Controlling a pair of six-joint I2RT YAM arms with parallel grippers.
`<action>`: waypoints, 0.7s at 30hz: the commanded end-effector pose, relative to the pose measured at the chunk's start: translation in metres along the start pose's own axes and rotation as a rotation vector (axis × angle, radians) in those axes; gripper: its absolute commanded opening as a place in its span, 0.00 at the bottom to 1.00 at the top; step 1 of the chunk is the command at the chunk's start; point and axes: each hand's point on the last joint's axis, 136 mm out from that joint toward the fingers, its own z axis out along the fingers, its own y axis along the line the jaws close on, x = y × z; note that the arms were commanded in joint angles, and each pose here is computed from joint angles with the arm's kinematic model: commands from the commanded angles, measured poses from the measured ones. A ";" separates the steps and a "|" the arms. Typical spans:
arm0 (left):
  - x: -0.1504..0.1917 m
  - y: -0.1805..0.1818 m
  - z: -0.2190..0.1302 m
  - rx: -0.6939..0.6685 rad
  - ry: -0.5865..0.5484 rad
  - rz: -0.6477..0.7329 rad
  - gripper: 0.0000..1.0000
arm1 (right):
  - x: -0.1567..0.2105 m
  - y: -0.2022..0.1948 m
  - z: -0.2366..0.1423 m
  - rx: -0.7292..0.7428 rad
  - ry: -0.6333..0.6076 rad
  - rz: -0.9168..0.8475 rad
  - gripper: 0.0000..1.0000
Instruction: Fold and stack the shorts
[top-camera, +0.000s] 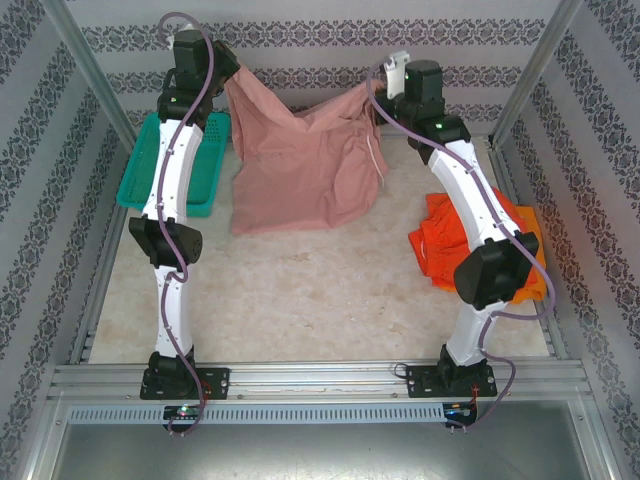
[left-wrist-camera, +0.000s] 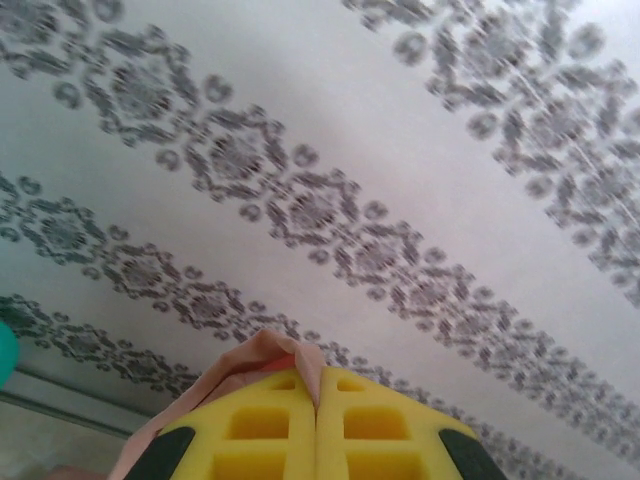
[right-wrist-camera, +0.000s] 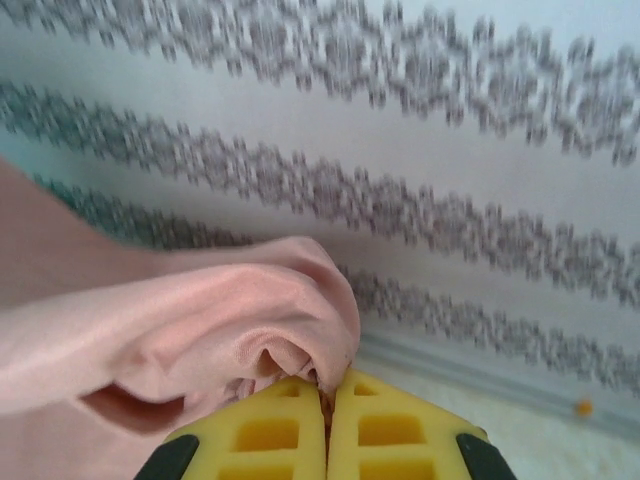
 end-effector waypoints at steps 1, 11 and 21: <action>-0.041 -0.004 -0.002 0.058 -0.132 -0.079 0.00 | -0.030 -0.004 0.011 0.004 -0.059 -0.016 0.00; -0.118 -0.035 -0.051 0.200 -0.317 -0.103 0.00 | -0.119 -0.022 -0.013 0.028 -0.301 -0.023 0.00; -0.144 -0.091 -0.143 0.304 -0.304 -0.005 0.00 | -0.130 -0.001 -0.095 -0.012 -0.309 -0.054 0.00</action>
